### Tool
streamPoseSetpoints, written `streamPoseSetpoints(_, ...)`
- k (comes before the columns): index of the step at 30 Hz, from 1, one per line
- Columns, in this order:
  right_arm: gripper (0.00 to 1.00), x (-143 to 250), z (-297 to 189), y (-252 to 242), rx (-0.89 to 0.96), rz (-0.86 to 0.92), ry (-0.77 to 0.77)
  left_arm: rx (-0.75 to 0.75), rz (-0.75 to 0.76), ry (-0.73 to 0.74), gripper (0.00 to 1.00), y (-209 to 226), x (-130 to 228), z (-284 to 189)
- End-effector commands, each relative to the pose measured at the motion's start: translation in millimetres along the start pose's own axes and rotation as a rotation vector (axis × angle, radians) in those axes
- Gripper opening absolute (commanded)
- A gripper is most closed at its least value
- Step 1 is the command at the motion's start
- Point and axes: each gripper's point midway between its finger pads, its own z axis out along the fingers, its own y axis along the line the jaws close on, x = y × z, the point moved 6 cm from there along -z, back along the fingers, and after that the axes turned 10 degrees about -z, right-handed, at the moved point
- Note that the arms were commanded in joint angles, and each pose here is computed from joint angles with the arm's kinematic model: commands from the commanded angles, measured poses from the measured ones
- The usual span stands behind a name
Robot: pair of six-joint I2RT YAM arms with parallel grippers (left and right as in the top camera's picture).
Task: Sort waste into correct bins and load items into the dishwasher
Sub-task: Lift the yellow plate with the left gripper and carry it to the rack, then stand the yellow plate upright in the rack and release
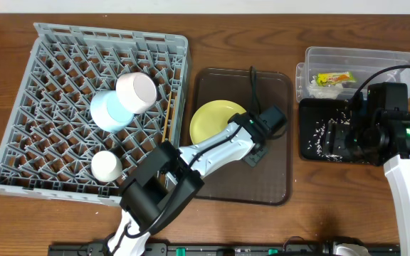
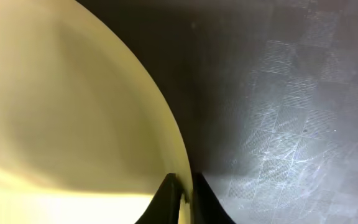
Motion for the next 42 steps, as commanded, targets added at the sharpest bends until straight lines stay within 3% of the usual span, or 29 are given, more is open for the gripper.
streamPoseSetpoints(1, 0.76, 0, -2, -2, 0.012, 0.003, -0.007, -0.033, -0.01, 0.062, 0.06, 7, 15, 15)
streamPoseSetpoints(5, 0.77, 1, -2, -2, 0.012, 0.004, 0.0, -0.03, -0.01, 0.056, 0.06, 7, 12, 4)
streamPoseSetpoints(15, 0.76, 1, -2, -2, 0.012, 0.004, -0.001, 0.058, -0.042, -0.194, 0.06, 14, -9, -117)
streamPoseSetpoints(25, 0.76, 1, -2, -2, 0.011, 0.004, -0.001, 0.118, -0.203, -0.493, 0.06, 80, -6, -231)
streamPoseSetpoints(33, 0.76, 1, -2, -2, 0.011, 0.004, -0.001, 0.483, -0.348, -0.496, 0.06, 137, -1, -253)
streamPoseSetpoints(42, 0.76, 1, -2, -2, 0.011, 0.004, -0.001, 0.732, -0.477, -0.47, 0.06, 189, -2, -242)
